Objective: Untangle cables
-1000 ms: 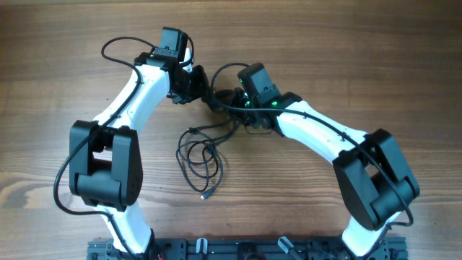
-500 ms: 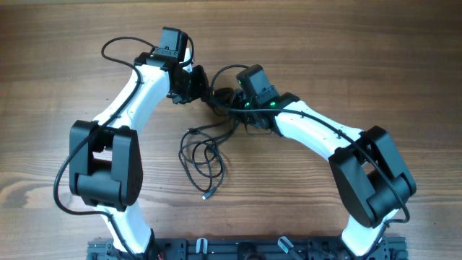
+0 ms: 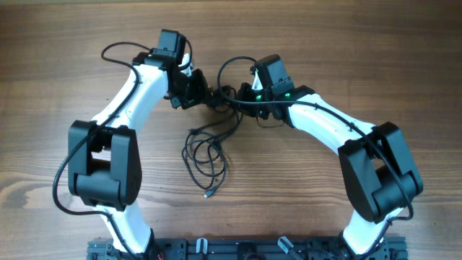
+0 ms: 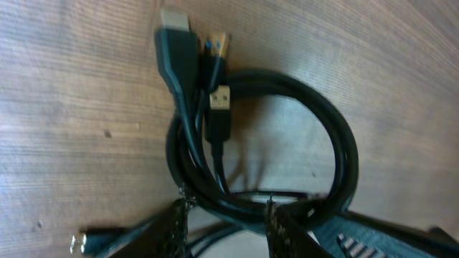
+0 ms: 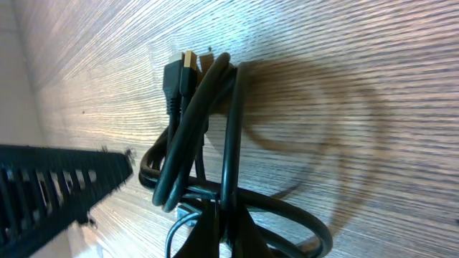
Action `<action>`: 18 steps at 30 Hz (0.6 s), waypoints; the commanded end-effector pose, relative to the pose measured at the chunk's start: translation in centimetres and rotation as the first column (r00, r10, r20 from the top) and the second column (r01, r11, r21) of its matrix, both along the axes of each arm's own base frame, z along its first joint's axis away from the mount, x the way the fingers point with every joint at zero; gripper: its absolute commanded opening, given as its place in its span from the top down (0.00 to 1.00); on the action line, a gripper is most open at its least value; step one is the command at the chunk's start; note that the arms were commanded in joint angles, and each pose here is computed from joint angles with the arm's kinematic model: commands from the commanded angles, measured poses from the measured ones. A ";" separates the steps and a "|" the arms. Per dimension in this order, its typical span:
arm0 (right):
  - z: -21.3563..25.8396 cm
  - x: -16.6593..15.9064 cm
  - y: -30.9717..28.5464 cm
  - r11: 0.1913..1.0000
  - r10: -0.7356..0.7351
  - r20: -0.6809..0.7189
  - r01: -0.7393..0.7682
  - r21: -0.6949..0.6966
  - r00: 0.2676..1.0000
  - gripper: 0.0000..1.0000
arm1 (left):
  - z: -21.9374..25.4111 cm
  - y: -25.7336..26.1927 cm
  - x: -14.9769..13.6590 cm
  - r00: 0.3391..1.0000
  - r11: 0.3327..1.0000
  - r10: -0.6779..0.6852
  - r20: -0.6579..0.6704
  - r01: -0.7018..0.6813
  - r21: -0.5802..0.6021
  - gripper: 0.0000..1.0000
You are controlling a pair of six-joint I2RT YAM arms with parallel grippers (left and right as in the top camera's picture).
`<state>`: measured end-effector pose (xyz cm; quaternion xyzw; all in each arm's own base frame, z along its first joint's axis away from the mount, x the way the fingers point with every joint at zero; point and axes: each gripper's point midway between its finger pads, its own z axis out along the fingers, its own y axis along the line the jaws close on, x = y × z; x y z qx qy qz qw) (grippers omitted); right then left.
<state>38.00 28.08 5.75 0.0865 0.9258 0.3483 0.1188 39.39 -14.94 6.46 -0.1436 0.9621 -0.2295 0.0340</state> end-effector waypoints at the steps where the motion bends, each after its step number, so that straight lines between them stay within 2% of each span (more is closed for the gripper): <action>1: 1.5 -0.1 0.5 0.999 -0.001 0.010 0.000 0.040 1.000 0.96 | 0.0 -0.2 -0.9 0.998 0.996 0.007 -0.068 -0.014 -0.093 0.51; 4: 1.5 -0.1 0.5 0.999 -0.001 0.009 0.001 0.041 1.000 0.96 | -0.1 -0.1 -1.5 0.995 0.996 0.008 -0.095 -0.016 -0.088 0.42; 11: 1.5 -0.1 0.5 0.999 -0.001 0.009 0.001 0.041 1.000 0.96 | -0.9 -0.4 -2.4 0.994 1.000 -0.010 -0.111 0.007 -0.027 0.36; 15: 1.5 -0.1 0.5 0.999 -0.001 0.009 0.001 0.041 1.000 0.96 | -1.3 -0.1 -2.0 0.994 0.999 0.038 -0.102 -0.035 0.035 0.32; 18: 1.5 -0.1 0.5 0.999 -0.001 0.009 0.001 0.041 1.000 0.96 | -1.4 -0.2 -1.2 0.996 0.998 0.050 -0.074 -0.047 0.032 0.32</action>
